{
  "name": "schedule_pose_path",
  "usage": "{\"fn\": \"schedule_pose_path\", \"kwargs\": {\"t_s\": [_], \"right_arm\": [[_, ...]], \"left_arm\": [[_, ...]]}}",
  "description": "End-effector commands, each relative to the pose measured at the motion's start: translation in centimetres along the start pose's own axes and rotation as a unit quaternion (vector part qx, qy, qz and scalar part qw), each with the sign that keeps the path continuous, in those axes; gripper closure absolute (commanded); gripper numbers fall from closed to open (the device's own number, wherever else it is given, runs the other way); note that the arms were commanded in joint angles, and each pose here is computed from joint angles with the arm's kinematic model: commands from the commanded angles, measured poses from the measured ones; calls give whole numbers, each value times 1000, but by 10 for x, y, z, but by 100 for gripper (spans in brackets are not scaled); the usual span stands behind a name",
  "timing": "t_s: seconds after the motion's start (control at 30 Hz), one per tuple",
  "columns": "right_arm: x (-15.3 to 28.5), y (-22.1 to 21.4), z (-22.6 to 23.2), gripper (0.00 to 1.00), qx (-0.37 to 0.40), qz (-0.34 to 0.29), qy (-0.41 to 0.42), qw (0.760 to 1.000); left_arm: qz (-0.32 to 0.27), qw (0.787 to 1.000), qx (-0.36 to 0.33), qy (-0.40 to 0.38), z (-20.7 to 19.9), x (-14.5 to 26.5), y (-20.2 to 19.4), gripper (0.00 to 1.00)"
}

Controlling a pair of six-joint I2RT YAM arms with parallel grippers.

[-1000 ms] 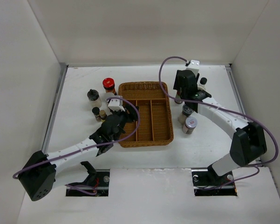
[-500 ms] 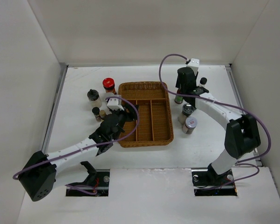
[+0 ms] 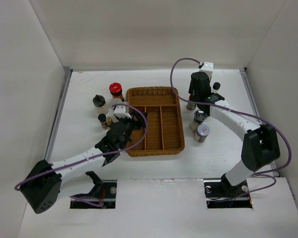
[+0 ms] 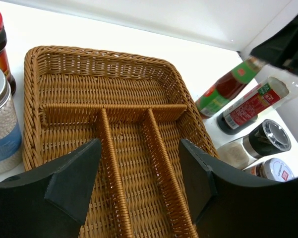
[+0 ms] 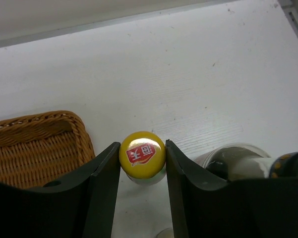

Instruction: Organize the condiment bottles

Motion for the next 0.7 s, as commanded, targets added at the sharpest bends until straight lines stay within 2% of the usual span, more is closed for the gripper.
{"fn": "schedule_pose_path", "kwargs": {"t_s": [0.0, 0.1, 0.23, 0.67], "right_arm": [[46, 109, 24, 72, -71, -141, 63, 985], [64, 125, 41, 72, -61, -156, 89, 982], [74, 126, 69, 72, -45, -159, 118, 979], [61, 108, 146, 72, -47, -137, 193, 970]], "left_arm": [[-27, 999, 17, -18, -5, 0, 11, 37], [-32, 999, 18, -20, -5, -1, 13, 36], [-30, 999, 17, -16, -2, -1, 10, 36], [-32, 999, 17, -8, 7, -2, 9, 36]]}}
Point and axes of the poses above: each gripper's point midway between its finger pads, its own x axis back along the fingers, its own z axis along the line the jaws close on, y = z × x, the point moved 2 cm from there along x, back along the fingers, and after that the axes turned 10 degrees about -x, right-handed, at the moved point
